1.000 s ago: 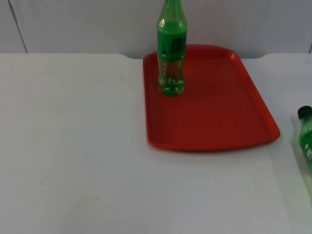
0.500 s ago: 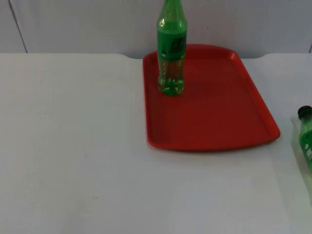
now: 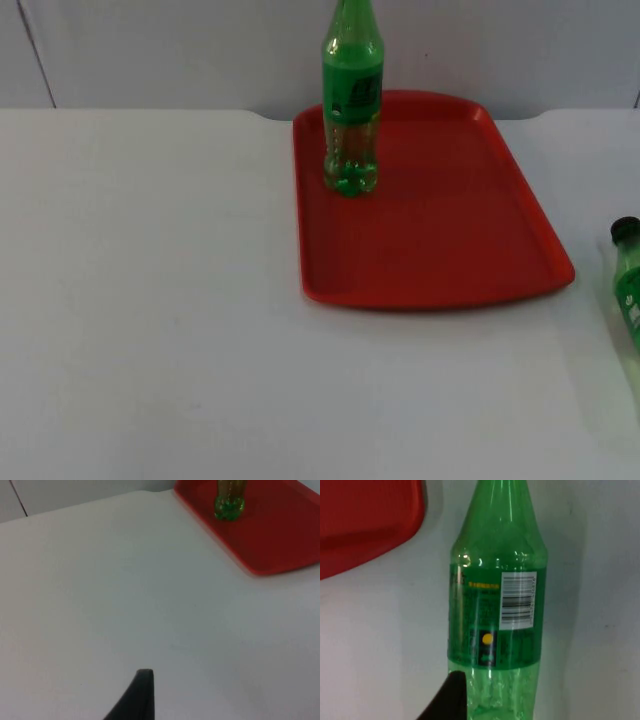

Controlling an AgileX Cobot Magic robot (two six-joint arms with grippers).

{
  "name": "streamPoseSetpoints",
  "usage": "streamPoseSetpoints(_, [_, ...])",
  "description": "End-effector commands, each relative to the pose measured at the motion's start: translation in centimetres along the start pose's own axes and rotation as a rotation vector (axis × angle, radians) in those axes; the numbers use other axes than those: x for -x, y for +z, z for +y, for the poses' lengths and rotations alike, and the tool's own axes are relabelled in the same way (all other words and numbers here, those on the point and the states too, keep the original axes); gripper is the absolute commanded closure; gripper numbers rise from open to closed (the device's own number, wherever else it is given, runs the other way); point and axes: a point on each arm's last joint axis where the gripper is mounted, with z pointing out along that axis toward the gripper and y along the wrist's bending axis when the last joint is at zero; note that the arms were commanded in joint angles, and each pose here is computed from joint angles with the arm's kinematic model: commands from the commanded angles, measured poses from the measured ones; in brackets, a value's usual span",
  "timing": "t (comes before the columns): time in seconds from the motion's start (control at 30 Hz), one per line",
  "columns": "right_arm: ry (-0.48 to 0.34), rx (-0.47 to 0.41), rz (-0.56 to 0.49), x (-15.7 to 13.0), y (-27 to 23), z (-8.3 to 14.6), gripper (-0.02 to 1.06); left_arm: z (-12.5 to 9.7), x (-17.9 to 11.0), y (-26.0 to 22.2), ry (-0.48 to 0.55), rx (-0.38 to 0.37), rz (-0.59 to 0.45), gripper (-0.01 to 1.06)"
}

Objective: Place the bottle upright on the tray.

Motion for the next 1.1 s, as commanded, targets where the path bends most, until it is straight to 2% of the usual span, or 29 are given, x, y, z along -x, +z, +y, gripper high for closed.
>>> streamPoseSetpoints(0.0, [0.001, 0.004, -0.009, 0.4, 0.6, -0.1, 0.02, 0.1, -0.1, 0.1, 0.002, 0.007, -0.004, 0.0])
streamPoseSetpoints(0.1, [0.008, 0.009, -0.002, 0.7, 1.8, -0.1, 0.02, 0.1, -0.1, 0.1, 0.002, 0.007, -0.004, 0.0])
streamPoseSetpoints(0.33, [0.023, 0.091, 0.007, 1.5, 4.2, 0.5, 0.02, 0.1, -0.1, 0.1, 0.002, 0.007, -0.004, 0.0])
streamPoseSetpoints(0.7, [0.046, 0.102, 0.043, 3.2, 7.0, 0.5, 0.02, 0.1, -0.1, 0.1, 0.002, 0.007, -0.004, 0.0])
streamPoseSetpoints(1.07, [-0.013, 0.102, 0.048, 3.8, 9.3, 2.8, 0.03, 0.1, -0.1, 0.1, 0.002, 0.007, -0.004, 0.0])
